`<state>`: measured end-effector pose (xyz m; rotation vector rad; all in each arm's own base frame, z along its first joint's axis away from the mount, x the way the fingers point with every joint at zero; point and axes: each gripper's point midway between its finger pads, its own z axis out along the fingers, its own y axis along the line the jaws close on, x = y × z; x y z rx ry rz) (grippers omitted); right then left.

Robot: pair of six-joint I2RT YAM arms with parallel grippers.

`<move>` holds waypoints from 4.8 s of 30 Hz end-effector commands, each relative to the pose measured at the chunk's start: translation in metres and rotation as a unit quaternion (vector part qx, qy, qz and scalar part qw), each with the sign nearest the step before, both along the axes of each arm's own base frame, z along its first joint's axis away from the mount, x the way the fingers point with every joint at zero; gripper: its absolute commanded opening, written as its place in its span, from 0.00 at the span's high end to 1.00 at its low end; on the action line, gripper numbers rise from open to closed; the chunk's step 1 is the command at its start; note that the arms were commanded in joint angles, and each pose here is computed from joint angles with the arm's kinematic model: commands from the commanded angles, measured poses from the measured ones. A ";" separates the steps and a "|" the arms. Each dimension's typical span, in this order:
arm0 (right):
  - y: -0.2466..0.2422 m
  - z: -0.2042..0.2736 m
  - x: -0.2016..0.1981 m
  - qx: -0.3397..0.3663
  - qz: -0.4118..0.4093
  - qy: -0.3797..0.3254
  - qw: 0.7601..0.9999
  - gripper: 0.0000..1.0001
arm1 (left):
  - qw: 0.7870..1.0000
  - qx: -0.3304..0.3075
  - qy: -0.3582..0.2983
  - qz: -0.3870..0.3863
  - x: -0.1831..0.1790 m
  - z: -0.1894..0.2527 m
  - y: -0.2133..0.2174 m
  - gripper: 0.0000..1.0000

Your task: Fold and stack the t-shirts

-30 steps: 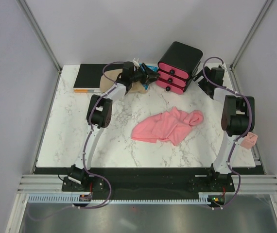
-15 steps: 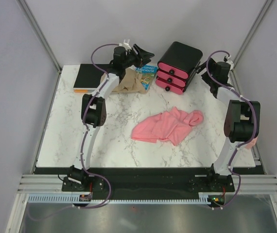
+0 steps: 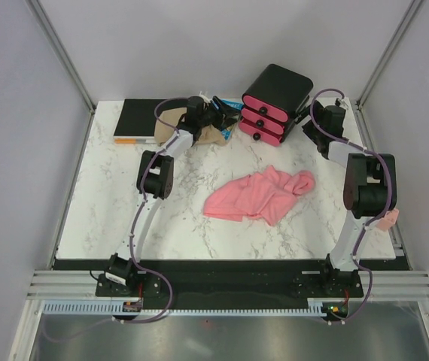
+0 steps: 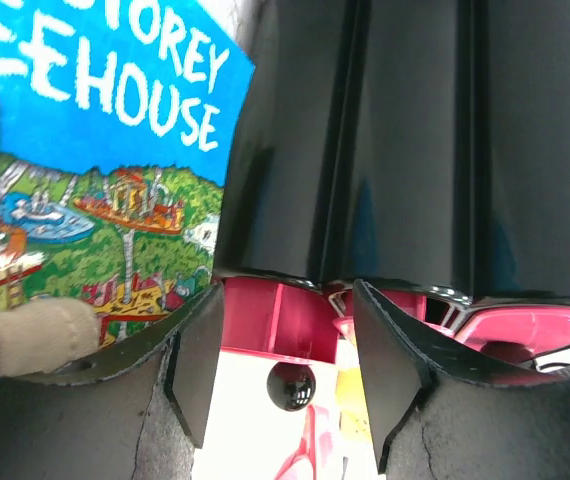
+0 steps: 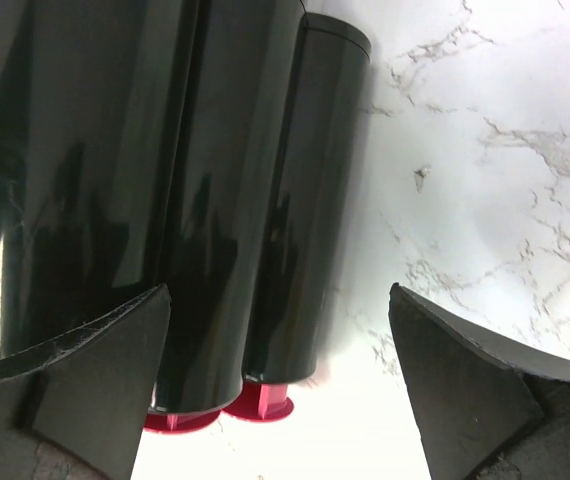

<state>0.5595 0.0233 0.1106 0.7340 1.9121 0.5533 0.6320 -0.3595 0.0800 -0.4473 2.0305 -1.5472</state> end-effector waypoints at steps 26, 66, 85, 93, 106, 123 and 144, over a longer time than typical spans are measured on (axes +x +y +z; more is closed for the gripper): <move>0.146 -0.093 -0.062 0.035 0.154 0.087 0.984 0.08 | 0.975 -0.061 -0.058 -0.205 -0.113 0.045 -0.133 0.43; 0.110 0.070 -0.052 -0.233 0.192 -0.016 0.953 0.07 | 0.979 0.181 -0.048 -0.077 -0.154 0.133 0.052 0.44; 0.095 -0.008 -0.154 -0.233 0.228 0.085 0.941 1.00 | 0.967 0.246 -0.017 -0.067 -0.191 0.119 0.093 0.45; 0.088 -0.040 -0.139 -0.247 0.199 0.075 0.945 1.00 | 0.963 0.260 -0.014 -0.072 -0.208 0.111 0.102 0.46; 0.091 -0.066 -0.110 -0.234 0.175 0.100 0.951 1.00 | 0.964 0.253 -0.009 -0.083 -0.223 0.111 0.103 0.46; 0.135 -0.037 -0.049 -0.209 0.195 0.069 0.956 1.00 | 0.967 0.239 -0.009 -0.087 -0.227 0.121 0.100 0.46; 0.268 0.065 0.052 -0.203 0.295 -0.125 0.925 1.00 | 0.962 0.273 -0.010 0.015 -0.265 0.138 0.144 0.98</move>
